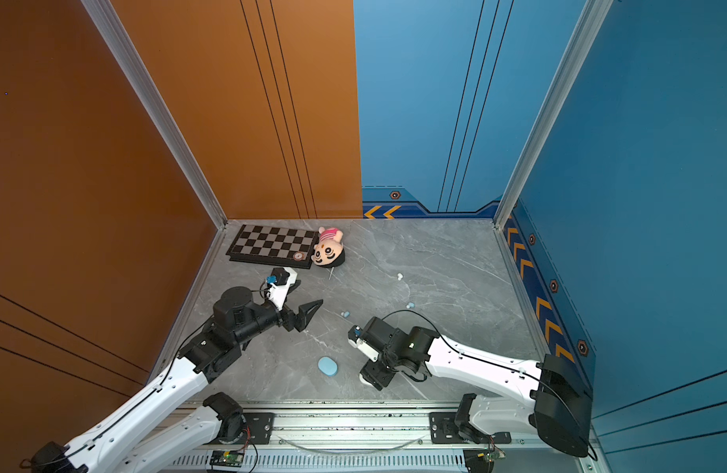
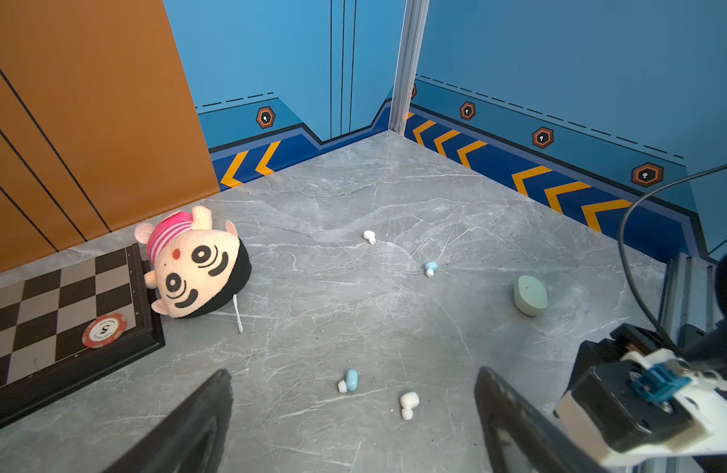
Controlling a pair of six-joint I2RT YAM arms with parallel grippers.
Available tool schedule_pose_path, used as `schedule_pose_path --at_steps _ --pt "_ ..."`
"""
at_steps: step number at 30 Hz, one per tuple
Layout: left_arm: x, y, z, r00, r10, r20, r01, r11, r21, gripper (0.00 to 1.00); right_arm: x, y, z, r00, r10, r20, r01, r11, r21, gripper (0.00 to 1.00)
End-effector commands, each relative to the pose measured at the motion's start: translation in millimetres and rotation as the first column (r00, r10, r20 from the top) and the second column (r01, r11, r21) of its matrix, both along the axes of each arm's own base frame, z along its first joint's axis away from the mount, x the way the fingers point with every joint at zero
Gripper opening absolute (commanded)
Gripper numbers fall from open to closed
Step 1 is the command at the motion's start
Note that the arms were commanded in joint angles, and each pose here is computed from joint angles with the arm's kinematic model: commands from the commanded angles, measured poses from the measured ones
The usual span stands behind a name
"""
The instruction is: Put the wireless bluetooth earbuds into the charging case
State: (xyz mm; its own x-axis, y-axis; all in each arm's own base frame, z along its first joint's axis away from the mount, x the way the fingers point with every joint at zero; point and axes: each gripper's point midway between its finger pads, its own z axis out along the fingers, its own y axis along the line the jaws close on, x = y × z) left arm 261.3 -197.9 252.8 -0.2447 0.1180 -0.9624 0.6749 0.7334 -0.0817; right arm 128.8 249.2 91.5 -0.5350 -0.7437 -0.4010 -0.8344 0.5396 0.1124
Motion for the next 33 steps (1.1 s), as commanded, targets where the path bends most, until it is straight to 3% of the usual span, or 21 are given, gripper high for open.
schedule_pose_path --at_steps 1,6,9,17,26,33 --pt "-3.1 -0.8 -0.5 1.0 -0.027 0.001 0.027 1.0 0.014 0.93 3.0 2.5 -7.6 0.991 0.123 0.055 -0.121 0.991 -0.052 0.72" --pt "-5.7 0.3 0.9 1.0 -0.029 -0.006 0.029 0.999 0.018 0.93 -9.0 -7.0 -33.8 0.952 0.304 -0.029 -0.303 0.929 -0.21 0.72" --pt "-8.3 1.4 0.7 0.999 -0.031 -0.013 0.032 0.999 0.021 0.93 -16.5 -10.5 -43.3 0.932 0.358 -0.061 -0.362 0.903 -0.23 0.72" --pt "-10.2 4.0 1.1 1.0 -0.024 -0.018 0.024 0.999 0.028 0.93 -7.4 -10.0 -56.2 0.935 0.354 -0.036 -0.349 0.892 -0.288 0.72" --pt "-7.6 -1.3 -0.7 0.999 -0.043 -0.032 0.044 0.999 0.03 0.93 -2.8 0.9 -60.5 0.934 0.354 -0.053 -0.353 0.886 -0.299 0.58" --pt "-9.6 -0.5 -1.4 0.999 -0.044 -0.031 0.045 0.998 0.031 0.93 -4.2 3.0 -56.6 0.934 0.354 -0.057 -0.355 0.893 -0.275 0.41"
